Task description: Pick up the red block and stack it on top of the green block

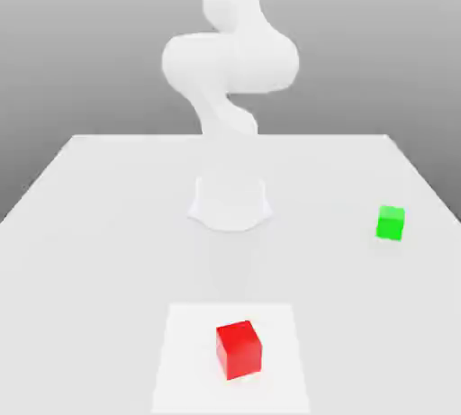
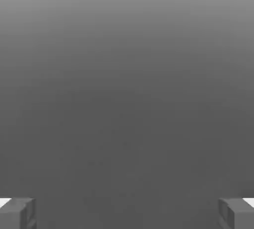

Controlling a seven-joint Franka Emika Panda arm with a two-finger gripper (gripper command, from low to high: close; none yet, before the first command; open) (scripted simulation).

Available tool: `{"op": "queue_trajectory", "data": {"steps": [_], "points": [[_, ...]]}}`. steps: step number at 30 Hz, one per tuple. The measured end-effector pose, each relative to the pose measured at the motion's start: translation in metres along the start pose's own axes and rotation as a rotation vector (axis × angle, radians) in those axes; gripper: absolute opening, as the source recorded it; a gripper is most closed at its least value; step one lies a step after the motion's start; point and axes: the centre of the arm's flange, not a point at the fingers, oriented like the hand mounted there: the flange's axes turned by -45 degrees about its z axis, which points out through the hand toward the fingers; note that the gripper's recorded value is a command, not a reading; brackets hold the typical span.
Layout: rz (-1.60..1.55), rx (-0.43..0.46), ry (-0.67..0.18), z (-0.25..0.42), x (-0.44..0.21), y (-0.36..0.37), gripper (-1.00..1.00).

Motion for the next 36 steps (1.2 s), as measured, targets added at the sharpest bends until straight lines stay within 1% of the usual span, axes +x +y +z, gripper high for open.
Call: {"op": "queue_trajectory", "data": {"steps": [5, 10, 16, 21, 23, 27, 28, 34, 36], "points": [[-0.064, 0.028, -0.168, 0.114, -0.028, -0.001, 0.0], [-0.128, 0.053, -0.33, 0.212, -0.08, -0.005, 0.0], [-0.208, 0.082, -0.524, 0.306, -0.167, -0.01, 0.0], [-0.276, 0.104, -0.683, 0.361, -0.253, -0.011, 0.0], [-0.285, 0.107, -0.705, 0.378, -0.274, -0.011, 0.0], [-0.287, 0.107, -0.712, 0.411, -0.306, -0.011, 0.0], [-0.287, 0.107, -0.712, 0.416, -0.311, -0.011, -1.0], [-0.287, 0.108, -0.713, 0.418, -0.313, -0.011, -1.0], [-0.288, 0.108, -0.713, 0.41, -0.305, -0.011, -1.0]]}}
